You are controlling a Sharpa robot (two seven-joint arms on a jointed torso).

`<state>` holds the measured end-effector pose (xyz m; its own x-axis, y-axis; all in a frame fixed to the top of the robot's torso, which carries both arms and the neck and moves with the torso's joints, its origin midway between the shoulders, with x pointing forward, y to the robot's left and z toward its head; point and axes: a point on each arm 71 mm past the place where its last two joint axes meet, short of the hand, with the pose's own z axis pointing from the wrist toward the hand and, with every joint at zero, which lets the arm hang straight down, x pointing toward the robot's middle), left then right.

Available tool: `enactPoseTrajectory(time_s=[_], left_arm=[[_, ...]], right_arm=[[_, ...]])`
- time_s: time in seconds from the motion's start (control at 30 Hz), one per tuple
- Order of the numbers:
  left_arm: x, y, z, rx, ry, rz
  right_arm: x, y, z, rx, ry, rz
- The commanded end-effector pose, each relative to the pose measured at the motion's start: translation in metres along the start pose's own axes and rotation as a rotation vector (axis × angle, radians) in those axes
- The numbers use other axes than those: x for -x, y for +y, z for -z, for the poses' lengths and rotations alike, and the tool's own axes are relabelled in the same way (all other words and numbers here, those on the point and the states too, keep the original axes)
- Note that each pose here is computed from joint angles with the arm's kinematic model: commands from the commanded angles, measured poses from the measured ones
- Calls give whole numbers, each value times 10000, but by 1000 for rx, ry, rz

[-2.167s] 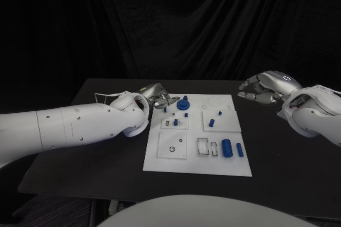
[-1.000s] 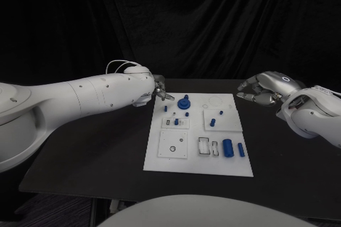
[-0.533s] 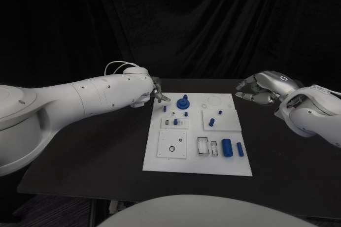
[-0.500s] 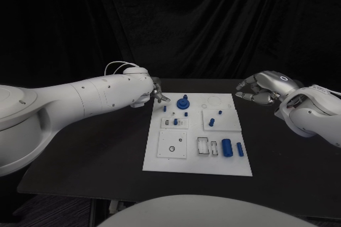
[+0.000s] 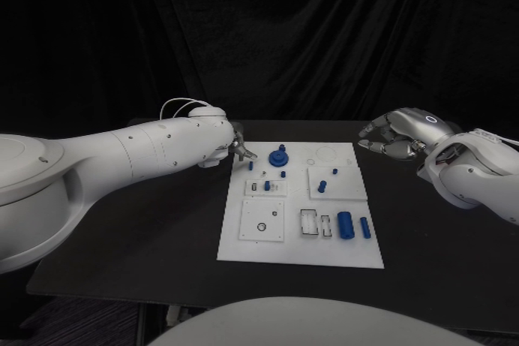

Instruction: Assemble the parts on the task board

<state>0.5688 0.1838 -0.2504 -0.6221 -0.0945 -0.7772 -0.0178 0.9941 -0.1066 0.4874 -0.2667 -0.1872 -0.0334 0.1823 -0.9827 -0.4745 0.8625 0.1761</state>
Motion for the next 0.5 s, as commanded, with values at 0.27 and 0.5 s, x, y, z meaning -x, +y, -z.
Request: enactPoseTrajectory(time_s=[0.27, 0.5], left_arm=[[-50, -47, -14, -21, 21, 0], [-82, -72, -20, -31, 24, 0]], right_arm=[[0, -8, 4, -9, -6, 1], [-1, -7, 2, -9, -5, 1]])
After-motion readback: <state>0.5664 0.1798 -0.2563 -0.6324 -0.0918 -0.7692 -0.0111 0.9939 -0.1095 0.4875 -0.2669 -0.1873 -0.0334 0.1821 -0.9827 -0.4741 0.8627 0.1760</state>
